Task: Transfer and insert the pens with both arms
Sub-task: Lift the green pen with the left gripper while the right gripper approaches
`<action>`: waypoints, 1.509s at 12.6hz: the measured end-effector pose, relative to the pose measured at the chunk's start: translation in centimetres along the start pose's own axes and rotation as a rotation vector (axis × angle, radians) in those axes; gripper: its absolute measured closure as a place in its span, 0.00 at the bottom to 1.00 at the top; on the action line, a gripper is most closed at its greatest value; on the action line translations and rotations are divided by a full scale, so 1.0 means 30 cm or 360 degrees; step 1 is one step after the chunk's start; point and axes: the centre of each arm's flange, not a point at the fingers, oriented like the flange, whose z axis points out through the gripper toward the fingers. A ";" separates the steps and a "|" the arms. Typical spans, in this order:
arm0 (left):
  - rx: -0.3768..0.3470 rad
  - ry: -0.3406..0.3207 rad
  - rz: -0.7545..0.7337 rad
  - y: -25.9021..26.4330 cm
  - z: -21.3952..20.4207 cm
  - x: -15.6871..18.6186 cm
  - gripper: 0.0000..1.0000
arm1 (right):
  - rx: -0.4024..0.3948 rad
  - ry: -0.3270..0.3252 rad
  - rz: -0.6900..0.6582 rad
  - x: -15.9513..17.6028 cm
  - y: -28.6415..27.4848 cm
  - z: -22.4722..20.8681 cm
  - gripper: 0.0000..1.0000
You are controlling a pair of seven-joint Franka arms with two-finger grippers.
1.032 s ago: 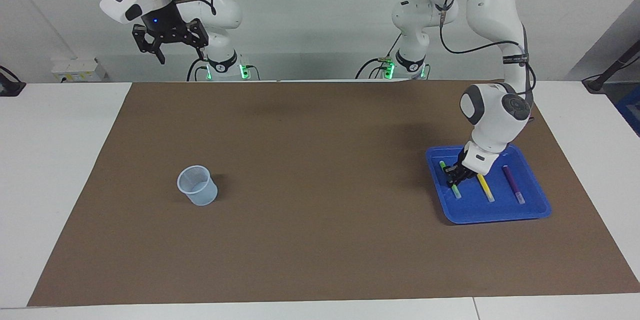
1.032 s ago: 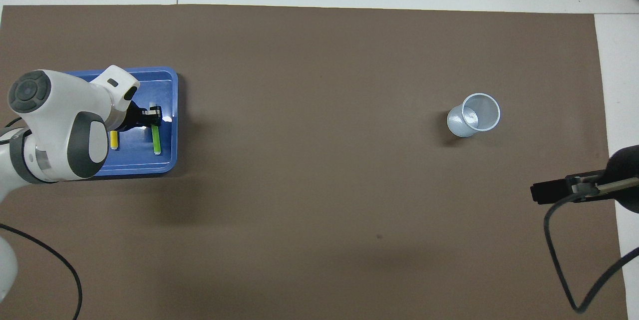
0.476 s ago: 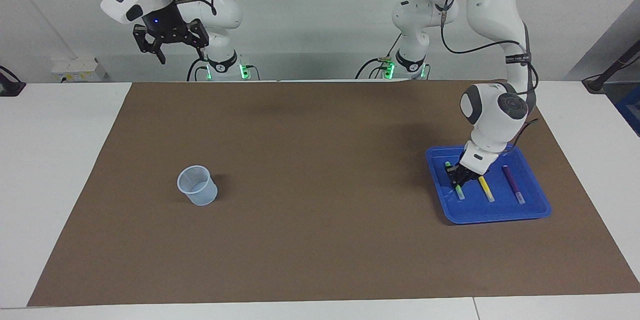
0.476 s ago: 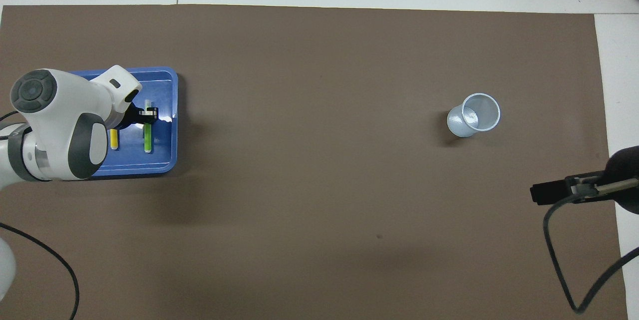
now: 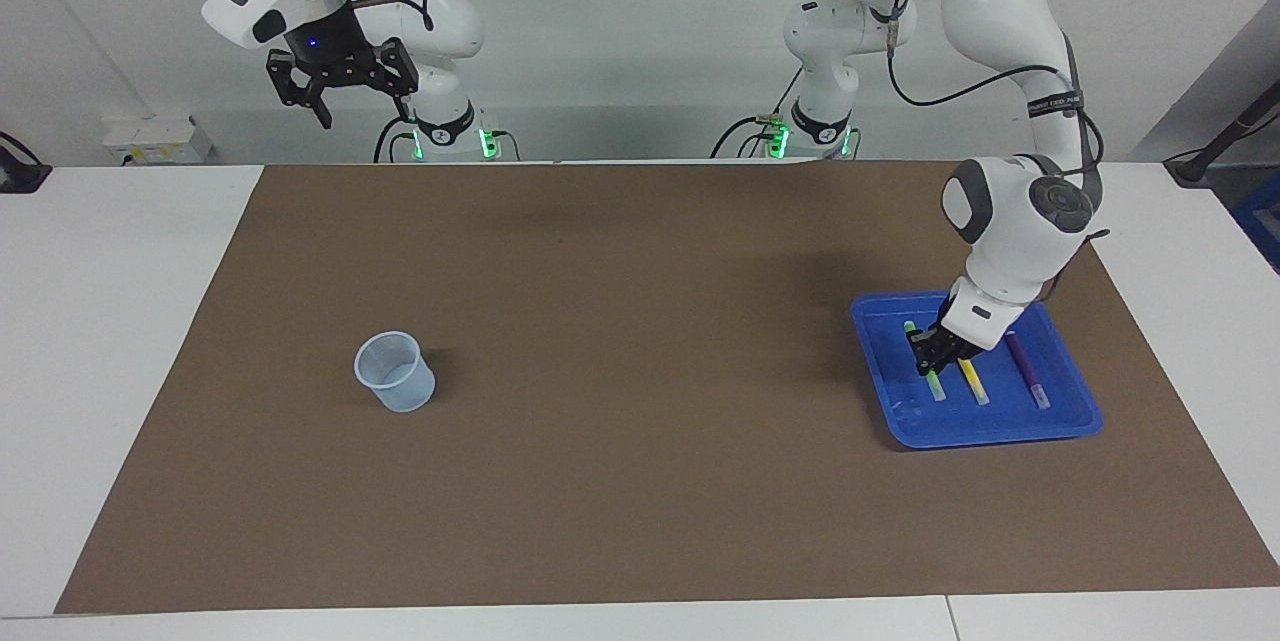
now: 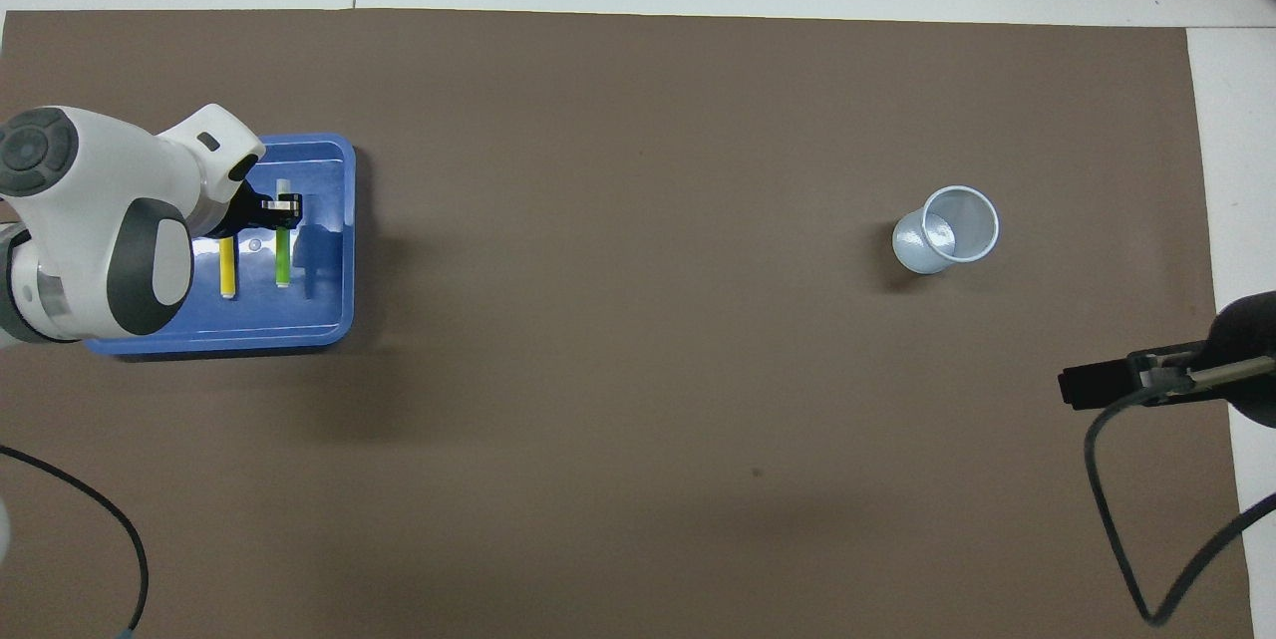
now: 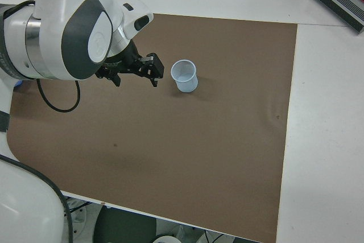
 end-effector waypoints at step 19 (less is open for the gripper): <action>-0.0639 -0.0839 -0.1543 0.495 -0.067 -0.204 0.82 | 0.0596 0.0108 0.0267 0.079 -0.405 0.398 0.00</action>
